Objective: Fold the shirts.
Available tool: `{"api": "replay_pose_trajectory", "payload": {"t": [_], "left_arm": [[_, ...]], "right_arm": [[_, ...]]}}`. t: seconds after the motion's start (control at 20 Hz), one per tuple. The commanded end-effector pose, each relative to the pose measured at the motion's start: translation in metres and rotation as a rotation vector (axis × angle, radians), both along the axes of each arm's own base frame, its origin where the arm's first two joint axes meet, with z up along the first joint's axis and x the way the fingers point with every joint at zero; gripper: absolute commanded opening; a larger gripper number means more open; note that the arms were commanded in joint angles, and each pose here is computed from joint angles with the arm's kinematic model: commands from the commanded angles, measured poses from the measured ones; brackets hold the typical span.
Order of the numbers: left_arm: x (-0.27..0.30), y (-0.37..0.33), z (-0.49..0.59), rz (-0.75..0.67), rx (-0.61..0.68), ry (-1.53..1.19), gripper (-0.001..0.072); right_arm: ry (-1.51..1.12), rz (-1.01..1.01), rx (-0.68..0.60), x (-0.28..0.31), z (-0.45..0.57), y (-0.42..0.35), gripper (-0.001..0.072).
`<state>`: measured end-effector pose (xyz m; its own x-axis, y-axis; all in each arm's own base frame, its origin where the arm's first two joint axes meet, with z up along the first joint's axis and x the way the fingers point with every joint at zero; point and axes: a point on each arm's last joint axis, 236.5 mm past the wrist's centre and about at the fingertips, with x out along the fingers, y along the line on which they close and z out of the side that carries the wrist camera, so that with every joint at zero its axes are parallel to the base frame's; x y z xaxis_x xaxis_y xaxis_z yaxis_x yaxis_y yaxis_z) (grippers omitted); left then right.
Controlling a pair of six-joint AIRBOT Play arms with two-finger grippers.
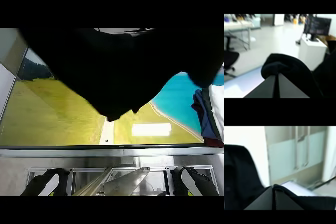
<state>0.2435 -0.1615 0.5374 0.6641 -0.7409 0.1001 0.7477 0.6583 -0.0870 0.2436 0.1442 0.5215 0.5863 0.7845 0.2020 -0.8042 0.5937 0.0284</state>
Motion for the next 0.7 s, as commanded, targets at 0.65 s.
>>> {"api": "replay_pose_trajectory", "payload": {"t": [0.65], "left_arm": [[0.255,0.001,-0.441,0.064,0.179,0.945,0.0017]], "right_arm": [[0.836,-0.110,-0.237,0.288,-0.362,0.033,0.0022]]}}
